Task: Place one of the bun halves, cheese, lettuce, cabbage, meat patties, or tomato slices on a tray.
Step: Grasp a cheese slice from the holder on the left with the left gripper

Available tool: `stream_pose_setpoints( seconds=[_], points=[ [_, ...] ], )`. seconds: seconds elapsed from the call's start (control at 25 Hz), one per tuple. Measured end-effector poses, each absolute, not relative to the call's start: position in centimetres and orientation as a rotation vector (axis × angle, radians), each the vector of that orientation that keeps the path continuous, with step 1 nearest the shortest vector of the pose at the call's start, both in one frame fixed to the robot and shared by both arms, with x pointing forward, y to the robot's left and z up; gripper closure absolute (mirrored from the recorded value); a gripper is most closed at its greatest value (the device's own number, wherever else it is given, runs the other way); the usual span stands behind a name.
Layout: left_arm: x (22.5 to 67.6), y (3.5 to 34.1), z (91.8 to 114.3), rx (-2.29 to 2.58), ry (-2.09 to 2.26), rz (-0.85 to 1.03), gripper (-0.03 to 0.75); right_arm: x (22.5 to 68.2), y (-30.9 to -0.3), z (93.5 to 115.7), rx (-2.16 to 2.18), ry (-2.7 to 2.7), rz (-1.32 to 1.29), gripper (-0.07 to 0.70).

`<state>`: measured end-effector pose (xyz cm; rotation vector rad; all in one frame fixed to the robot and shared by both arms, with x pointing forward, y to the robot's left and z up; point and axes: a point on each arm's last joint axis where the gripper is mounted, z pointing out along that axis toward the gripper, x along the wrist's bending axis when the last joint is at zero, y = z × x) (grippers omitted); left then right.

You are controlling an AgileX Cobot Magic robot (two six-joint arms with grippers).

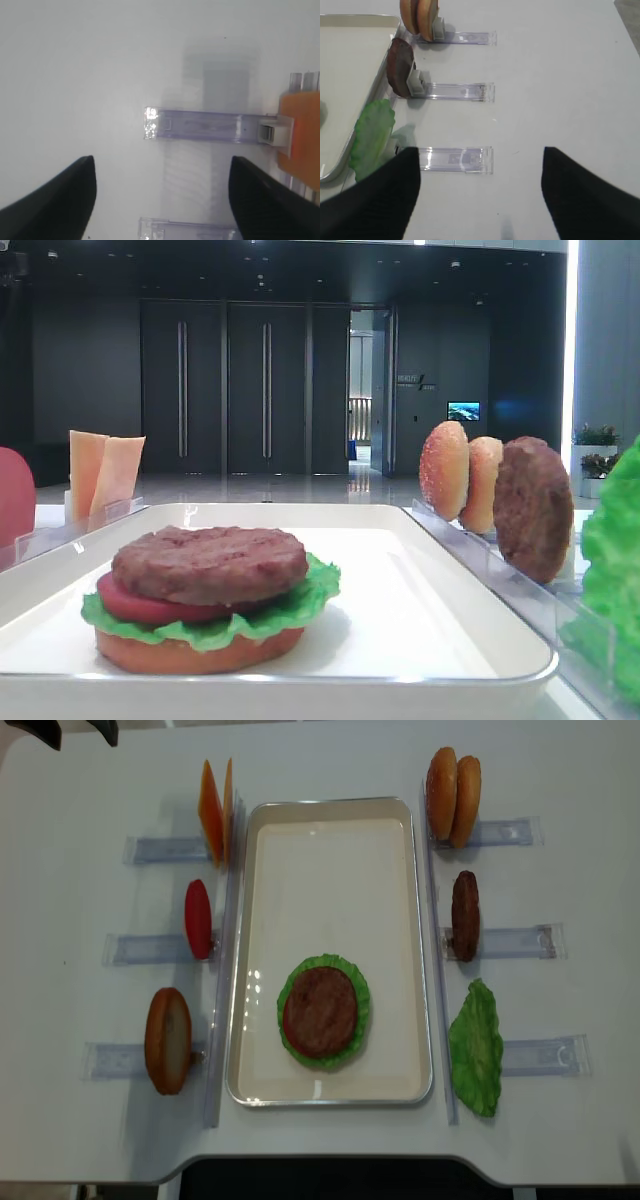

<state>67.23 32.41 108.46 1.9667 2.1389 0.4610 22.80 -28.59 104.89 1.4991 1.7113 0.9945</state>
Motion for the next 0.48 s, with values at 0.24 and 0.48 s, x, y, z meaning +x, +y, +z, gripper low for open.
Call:
stream_pose_setpoints(
  seconds=[0.24, 0.48],
  points=[
    [67.3, 30.6, 108.4, 1.928, 2.124, 0.386, 0.090, 22.8, -28.6, 104.9, 1.499, 1.711, 0.995, 0.145],
    [67.1, 25.9, 108.5, 2.017, 2.058, 0.435, 0.103, 22.8, -28.6, 104.9, 1.497, 1.714, 0.996, 0.145]
  ],
)
